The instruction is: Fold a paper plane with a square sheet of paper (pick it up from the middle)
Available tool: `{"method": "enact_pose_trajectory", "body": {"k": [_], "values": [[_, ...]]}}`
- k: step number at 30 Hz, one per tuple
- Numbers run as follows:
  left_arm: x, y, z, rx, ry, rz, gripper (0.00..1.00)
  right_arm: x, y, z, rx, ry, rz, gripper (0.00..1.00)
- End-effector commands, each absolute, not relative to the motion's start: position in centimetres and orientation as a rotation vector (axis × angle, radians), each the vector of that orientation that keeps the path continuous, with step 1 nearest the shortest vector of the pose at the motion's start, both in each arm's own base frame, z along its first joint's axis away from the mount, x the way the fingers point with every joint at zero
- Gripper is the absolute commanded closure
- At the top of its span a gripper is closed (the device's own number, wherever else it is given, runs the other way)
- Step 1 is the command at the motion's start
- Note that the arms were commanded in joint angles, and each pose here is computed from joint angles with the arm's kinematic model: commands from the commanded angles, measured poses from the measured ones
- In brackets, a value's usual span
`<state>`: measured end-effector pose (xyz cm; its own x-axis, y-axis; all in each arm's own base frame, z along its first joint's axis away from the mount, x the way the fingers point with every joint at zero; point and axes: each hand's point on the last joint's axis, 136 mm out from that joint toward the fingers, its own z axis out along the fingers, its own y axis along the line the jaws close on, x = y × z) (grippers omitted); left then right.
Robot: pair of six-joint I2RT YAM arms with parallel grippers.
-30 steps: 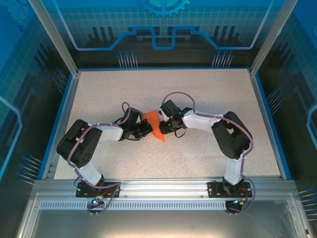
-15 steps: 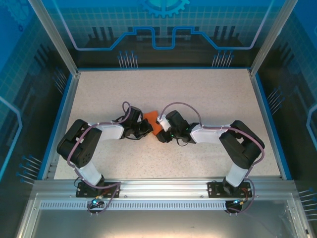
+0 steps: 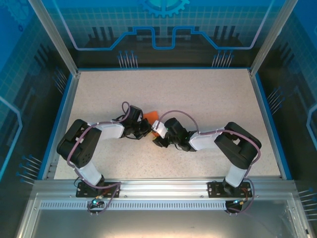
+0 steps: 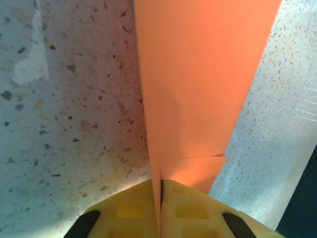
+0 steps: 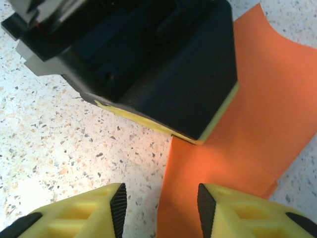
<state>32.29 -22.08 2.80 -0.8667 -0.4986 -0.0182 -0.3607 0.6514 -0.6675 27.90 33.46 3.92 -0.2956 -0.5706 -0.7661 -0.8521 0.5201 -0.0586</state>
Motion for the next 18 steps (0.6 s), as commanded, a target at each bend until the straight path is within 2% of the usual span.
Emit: {"method": "enact_pose_trajectory", "body": {"k": [1,8,18], "values": [[32.5,-22.5,4.5,-0.707,2.652,-1.046,0.98,27.5,34.2,3.5,-1.219,1.926,0.440,0.57],[32.3,-22.7,4.9,-0.714,2.648,-1.068,0.98,28.3,34.5,2.5,-1.202,1.926,0.423,0.58],[32.1,-22.7,5.0,-0.734,2.652,-1.075,0.97,29.6,34.4,2.7,-1.144,1.906,0.398,0.69]]}}
